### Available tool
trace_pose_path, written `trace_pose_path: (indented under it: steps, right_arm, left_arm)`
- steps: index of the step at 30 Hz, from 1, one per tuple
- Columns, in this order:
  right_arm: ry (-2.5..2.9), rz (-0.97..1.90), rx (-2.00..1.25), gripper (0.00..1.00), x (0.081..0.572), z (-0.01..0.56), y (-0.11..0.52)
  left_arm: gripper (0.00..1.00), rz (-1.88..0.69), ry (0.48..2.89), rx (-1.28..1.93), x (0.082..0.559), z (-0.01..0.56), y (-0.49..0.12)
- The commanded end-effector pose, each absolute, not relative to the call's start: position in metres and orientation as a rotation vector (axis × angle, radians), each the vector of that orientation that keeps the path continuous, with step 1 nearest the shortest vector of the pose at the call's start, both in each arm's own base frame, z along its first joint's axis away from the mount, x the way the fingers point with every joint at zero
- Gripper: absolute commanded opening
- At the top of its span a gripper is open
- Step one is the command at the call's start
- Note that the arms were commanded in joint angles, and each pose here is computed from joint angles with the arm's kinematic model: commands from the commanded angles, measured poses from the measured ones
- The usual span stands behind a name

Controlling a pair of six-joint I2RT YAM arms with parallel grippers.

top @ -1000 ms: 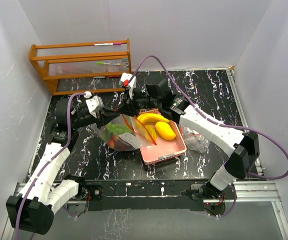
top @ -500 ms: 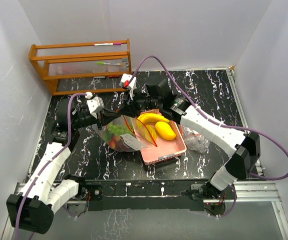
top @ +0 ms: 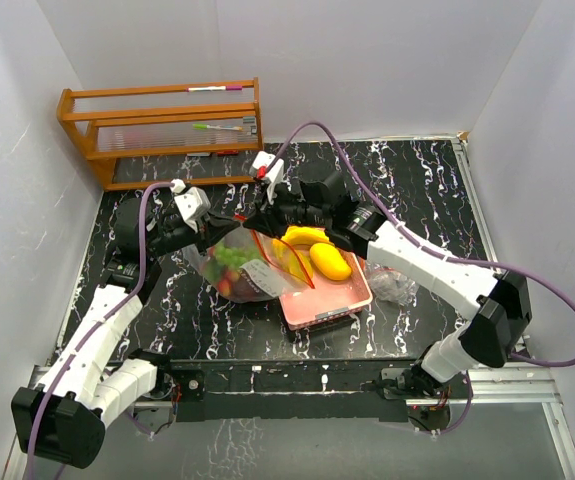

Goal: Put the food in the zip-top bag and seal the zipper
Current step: Zip the zipper food storage bag at the center of the board.

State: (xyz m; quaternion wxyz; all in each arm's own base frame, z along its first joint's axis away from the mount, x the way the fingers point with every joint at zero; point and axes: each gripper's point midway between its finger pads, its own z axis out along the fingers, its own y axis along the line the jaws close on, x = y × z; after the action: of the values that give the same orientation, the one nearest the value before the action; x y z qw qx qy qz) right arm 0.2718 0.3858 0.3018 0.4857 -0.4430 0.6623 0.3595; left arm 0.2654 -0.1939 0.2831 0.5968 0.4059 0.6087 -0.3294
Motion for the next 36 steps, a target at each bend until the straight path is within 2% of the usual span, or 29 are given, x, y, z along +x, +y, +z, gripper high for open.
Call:
trace_pose_path:
  steps: [1,10,22,36]
  right_arm:
    - [1.635,0.789,-0.982,0.08,0.287,0.309,0.36]
    - [1.678,0.795,-0.959,0.08,0.278,0.293,0.343]
    - [1.773,0.788,-0.907,0.08,0.249,0.255,0.308]
    - [1.823,0.787,-0.852,0.08,0.232,0.236,0.287]
  left_arm:
    - [0.0,-0.628,1.319,0.872,0.277,0.323,-0.181]
    - [0.0,-0.517,1.311,0.79,0.289,0.34,-0.166]
    - [0.0,-0.284,1.42,0.557,0.335,0.368,-0.125]
    - [0.0,-0.249,1.465,0.464,0.357,0.367,-0.116]
